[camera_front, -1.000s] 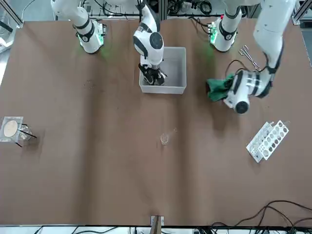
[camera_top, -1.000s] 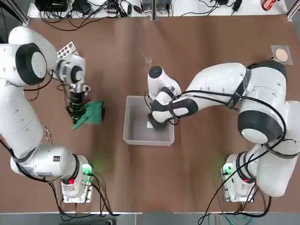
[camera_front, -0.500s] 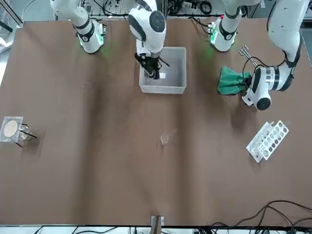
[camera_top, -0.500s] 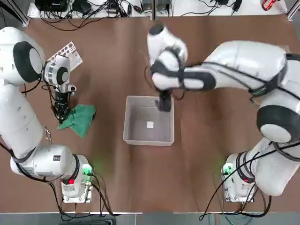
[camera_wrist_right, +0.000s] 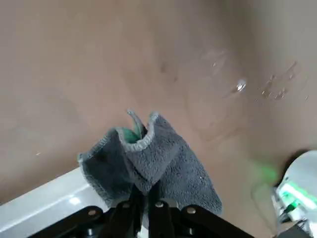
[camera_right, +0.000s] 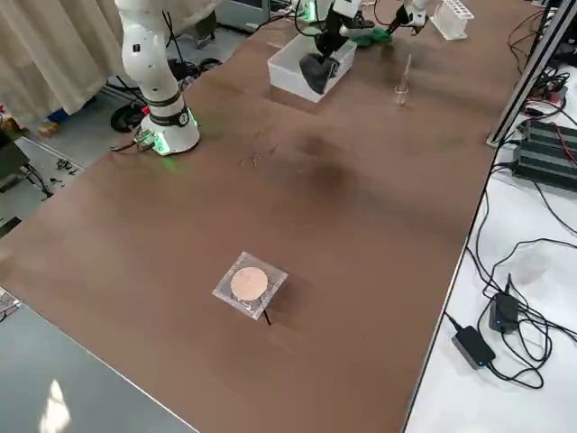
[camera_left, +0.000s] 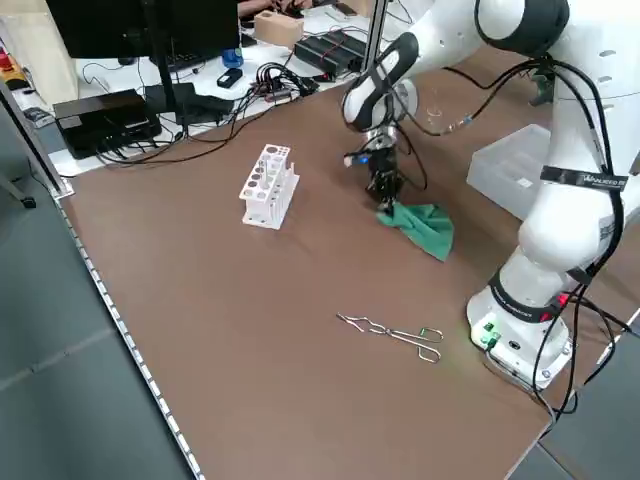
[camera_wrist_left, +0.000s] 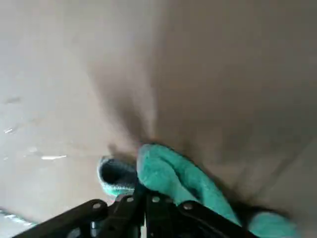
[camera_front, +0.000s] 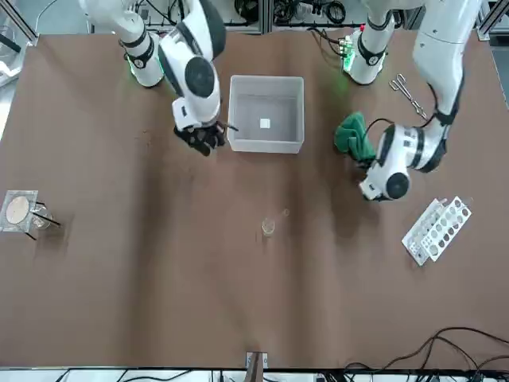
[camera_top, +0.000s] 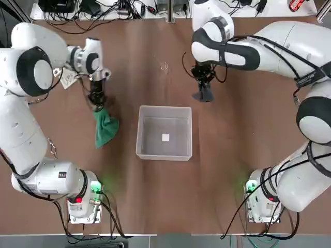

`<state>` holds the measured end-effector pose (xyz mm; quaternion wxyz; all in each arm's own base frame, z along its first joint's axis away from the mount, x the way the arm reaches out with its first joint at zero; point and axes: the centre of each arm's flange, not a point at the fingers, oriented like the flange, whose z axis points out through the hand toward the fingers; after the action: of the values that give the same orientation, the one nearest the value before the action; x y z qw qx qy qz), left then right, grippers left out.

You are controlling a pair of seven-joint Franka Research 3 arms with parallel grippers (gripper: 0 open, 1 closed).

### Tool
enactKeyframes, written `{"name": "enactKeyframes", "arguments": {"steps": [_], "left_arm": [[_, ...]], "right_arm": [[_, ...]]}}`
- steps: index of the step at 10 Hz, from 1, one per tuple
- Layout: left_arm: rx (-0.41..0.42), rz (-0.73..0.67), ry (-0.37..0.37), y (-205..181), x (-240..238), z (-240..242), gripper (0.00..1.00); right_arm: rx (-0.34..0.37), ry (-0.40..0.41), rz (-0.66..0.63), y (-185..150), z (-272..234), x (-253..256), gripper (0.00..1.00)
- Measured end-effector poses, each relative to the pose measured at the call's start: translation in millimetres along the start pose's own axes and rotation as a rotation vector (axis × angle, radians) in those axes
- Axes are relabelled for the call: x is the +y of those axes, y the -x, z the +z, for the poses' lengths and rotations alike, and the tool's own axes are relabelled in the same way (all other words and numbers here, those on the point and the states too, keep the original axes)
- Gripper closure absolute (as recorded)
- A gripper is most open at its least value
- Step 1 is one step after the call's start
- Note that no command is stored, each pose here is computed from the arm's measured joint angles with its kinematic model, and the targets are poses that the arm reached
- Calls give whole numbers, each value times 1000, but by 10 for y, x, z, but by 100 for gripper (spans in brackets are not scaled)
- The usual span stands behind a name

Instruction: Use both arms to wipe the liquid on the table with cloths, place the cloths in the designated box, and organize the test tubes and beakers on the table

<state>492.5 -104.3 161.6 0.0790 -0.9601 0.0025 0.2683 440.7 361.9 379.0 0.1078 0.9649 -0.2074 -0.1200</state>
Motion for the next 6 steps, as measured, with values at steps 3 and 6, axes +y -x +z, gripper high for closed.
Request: {"name": "enactKeyframes", "arguments": {"steps": [3, 6], "left_arm": [[22, -18, 43, 41, 537, -803, 96], [-42, 16, 102, 885, 640, -1905, 96]], "right_arm": [[-16, -25, -84, -471, 247, 334, 92], [-9, -74, -153, -799, 549, 782, 92]]}}
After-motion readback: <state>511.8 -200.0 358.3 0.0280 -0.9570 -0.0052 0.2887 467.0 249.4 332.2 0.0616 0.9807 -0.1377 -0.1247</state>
